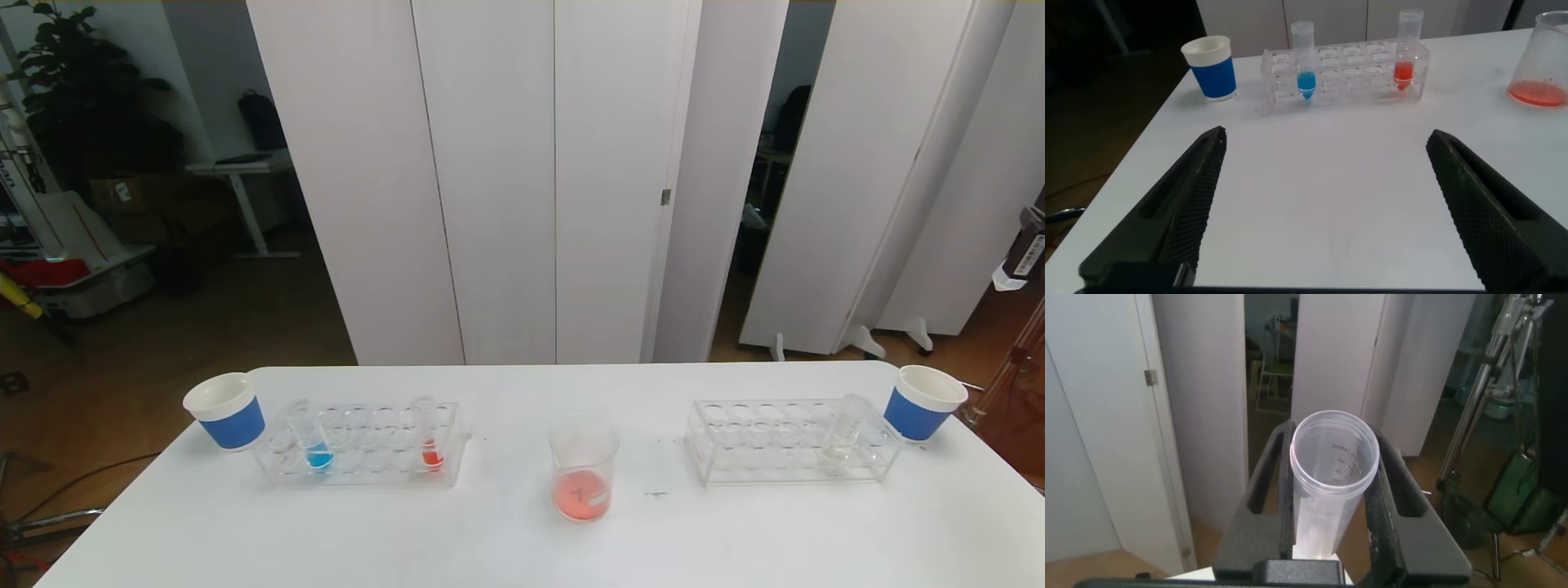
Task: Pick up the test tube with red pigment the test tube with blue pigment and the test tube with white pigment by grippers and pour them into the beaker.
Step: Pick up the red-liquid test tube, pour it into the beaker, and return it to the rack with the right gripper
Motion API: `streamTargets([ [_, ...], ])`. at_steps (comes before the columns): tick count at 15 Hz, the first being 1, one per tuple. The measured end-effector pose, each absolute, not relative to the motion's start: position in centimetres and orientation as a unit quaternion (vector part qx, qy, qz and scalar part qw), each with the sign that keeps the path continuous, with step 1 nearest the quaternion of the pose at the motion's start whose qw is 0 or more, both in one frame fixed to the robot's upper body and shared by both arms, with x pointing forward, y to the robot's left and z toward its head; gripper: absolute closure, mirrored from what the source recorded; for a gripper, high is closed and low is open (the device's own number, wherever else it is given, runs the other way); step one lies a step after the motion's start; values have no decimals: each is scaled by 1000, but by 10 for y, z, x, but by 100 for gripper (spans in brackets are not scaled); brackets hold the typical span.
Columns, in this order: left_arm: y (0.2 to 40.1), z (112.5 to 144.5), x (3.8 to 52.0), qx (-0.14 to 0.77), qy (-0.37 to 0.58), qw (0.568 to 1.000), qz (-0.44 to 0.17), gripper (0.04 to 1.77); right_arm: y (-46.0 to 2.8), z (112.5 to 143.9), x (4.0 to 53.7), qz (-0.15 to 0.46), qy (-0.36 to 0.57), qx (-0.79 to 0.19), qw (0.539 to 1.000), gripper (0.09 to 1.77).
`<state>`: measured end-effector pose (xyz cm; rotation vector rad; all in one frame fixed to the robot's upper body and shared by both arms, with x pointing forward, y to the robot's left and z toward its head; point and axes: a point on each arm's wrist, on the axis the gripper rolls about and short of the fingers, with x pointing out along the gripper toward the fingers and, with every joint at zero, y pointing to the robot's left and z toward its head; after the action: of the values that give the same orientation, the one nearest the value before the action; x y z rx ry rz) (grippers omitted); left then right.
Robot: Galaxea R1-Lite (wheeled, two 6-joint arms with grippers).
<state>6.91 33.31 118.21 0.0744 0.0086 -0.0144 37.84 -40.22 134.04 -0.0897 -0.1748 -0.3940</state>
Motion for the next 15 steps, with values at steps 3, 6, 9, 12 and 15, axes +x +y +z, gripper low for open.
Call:
streamTargets([
  [3, 333, 1182, 69, 37, 4, 999, -7, 6, -415, 1323, 382, -215, -63, -15, 974, 129],
  [6, 333, 1182, 69, 37, 4, 999, -7, 6, -425, 1303, 395, -225, -61, -14, 972, 129],
  [9, 333, 1182, 69, 37, 4, 999, -7, 6, -437, 1273, 410, -237, -55, -14, 970, 129],
  [12, 333, 1182, 69, 37, 4, 999, -7, 6, -445, 1236, 418, -246, -4, -10, 969, 129],
  [15, 333, 1182, 69, 37, 4, 999, -7, 6, -450, 1209, 424, -250, 15, 1, 968, 129],
])
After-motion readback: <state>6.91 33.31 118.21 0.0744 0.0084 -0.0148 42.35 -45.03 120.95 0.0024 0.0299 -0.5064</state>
